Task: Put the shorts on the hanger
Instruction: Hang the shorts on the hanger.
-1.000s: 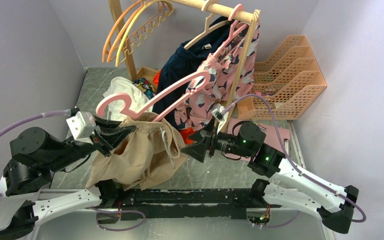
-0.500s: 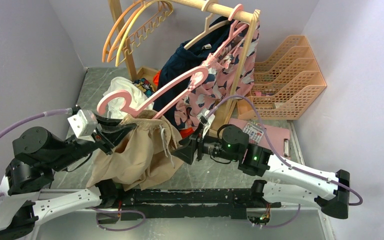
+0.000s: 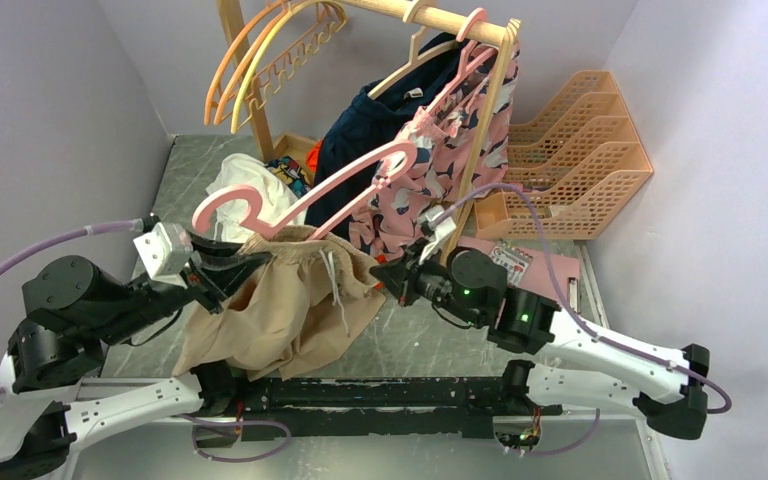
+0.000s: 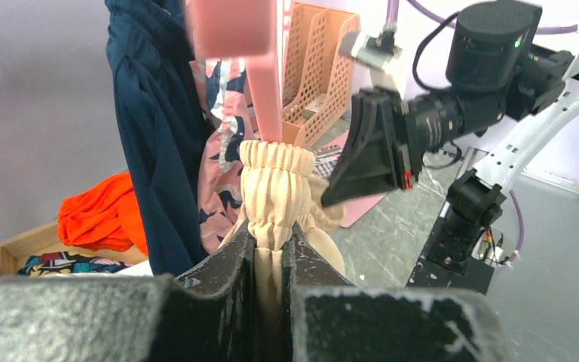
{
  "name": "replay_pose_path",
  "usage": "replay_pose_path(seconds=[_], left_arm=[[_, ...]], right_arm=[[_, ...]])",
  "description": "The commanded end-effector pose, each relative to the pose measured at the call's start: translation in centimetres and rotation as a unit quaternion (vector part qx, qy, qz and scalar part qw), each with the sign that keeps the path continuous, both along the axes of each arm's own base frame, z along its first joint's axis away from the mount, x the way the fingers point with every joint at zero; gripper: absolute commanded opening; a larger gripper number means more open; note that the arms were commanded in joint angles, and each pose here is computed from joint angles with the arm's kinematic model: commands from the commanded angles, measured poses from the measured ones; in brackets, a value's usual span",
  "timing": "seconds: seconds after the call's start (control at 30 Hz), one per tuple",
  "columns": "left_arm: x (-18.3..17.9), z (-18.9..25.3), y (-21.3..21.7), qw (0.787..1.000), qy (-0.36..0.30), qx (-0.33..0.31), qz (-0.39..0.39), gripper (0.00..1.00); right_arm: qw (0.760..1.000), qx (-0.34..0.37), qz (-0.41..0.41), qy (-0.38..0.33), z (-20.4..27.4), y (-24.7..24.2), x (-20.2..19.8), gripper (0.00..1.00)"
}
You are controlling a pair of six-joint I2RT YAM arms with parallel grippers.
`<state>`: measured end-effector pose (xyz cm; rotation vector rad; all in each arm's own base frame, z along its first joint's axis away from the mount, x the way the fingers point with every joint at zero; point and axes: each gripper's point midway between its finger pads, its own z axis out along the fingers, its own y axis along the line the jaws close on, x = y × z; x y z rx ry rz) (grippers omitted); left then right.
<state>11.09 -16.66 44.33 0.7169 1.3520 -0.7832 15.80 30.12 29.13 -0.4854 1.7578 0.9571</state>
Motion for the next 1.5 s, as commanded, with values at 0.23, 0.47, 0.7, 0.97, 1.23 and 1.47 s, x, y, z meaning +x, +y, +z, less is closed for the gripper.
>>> replay_pose_path(seconds=[0.23, 0.47, 0.7, 0.97, 1.23, 1.47], left_arm=[[-5.1, -2.9, -0.8, 0.989, 0.056, 0.032, -0.131, 0.07], [-5.2, -5.7, -1.9, 0.982, 0.085, 0.087, -0.148, 0.07], [-4.6, -7.0, -1.1, 0.980, 0.102, 0.120, -0.122, 0.07], [-4.0, -7.9, -0.2, 0.981, 0.115, 0.128, -0.092, 0.07], [-2.2, -9.9, -0.1, 0.975, 0.143, 0.163, -0.042, 0.07], [-1.3, -13.2, -1.4, 0.959, 0.180, 0.219, -0.033, 0.07]], right_arm=[[0.980, -0.081, -0.173, -0.050, 4.2, -10.0, 2.7, 0.00], [0.970, -0.118, -0.206, -0.046, 4.9, -11.7, 3.1, 0.00], [0.968, -0.130, -0.212, -0.040, 5.3, -12.8, 2.8, 0.00], [0.964, -0.143, -0.219, -0.043, 6.2, -14.1, 2.5, 0.00], [0.966, -0.153, -0.203, -0.046, 7.6, -14.0, 2.2, 0.00], [0.970, -0.160, -0.176, -0.051, 9.7, -14.0, 1.5, 0.00]])
